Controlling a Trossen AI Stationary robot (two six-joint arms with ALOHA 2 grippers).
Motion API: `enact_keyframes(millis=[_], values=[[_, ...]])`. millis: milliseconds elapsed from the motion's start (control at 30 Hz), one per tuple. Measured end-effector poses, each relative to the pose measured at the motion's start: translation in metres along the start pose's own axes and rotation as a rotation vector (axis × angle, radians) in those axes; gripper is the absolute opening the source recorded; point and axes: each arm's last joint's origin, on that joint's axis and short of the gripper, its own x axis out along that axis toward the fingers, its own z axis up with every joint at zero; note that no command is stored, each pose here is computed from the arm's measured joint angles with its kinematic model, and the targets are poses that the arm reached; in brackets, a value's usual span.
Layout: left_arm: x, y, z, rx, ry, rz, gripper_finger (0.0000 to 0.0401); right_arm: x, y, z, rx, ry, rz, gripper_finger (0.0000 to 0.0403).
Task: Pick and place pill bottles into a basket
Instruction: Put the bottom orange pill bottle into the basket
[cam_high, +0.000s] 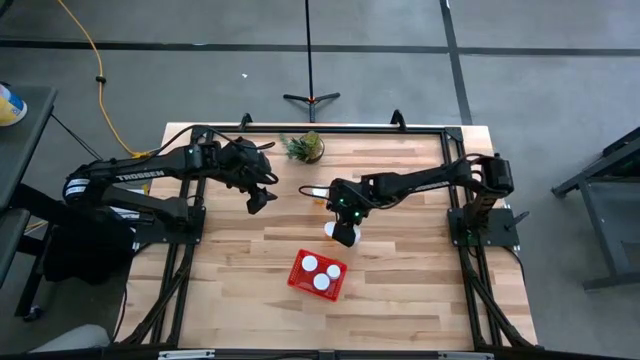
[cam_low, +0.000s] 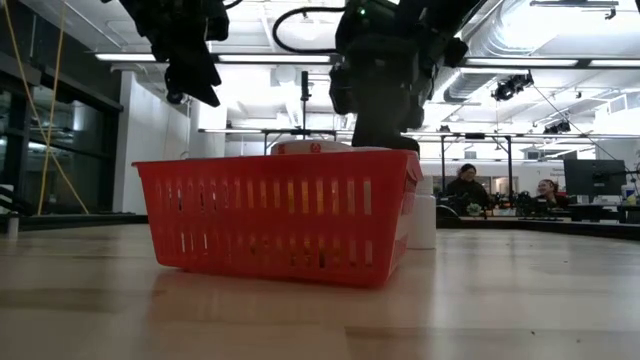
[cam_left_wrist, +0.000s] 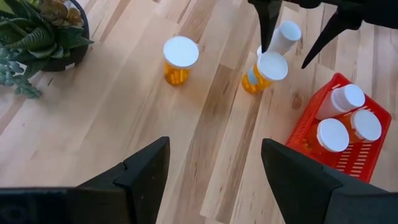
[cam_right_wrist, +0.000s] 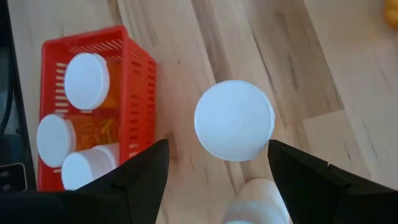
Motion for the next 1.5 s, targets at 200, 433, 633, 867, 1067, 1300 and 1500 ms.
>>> enact_keyframes(millis=[200, 433, 633, 867, 1067, 1300, 1500], values=[[0.0, 0.0, 0.0, 0.0, 0.004, -0.001, 0.0287, 0.001, 0.004, 0.0, 0.014, -0.015, -0.001, 0.0264], [0.0, 0.0, -0.001, -0.001, 0.014, 0.0, 0.0287, 0.001, 0.005, 0.001, 0.033, -0.029, 0.006, 0.0264], [0.0, 0.0, -0.001, 0.0, 0.017, -0.01, 0.0287, 0.002, 0.009, 0.001, 0.037, -0.039, 0.012, 0.0264], [0.0, 0.0, -0.002, 0.003, 0.017, -0.01, 0.0287, 0.0, 0.011, 0.004, 0.038, -0.048, 0.008, 0.0264], [0.0, 0.0, -0.002, 0.009, 0.019, -0.02, 0.0287, -0.01, 0.017, 0.016, 0.014, -0.082, -0.008, 0.0264], [0.0, 0.0, -0.002, 0.009, 0.021, -0.02, 0.0287, -0.006, 0.013, 0.014, 0.021, -0.049, -0.044, 0.0264], [-0.001, -0.001, -0.002, 0.009, 0.021, -0.025, 0.0287, 0.005, 0.013, 0.012, 0.026, -0.022, -0.026, 0.0264]])
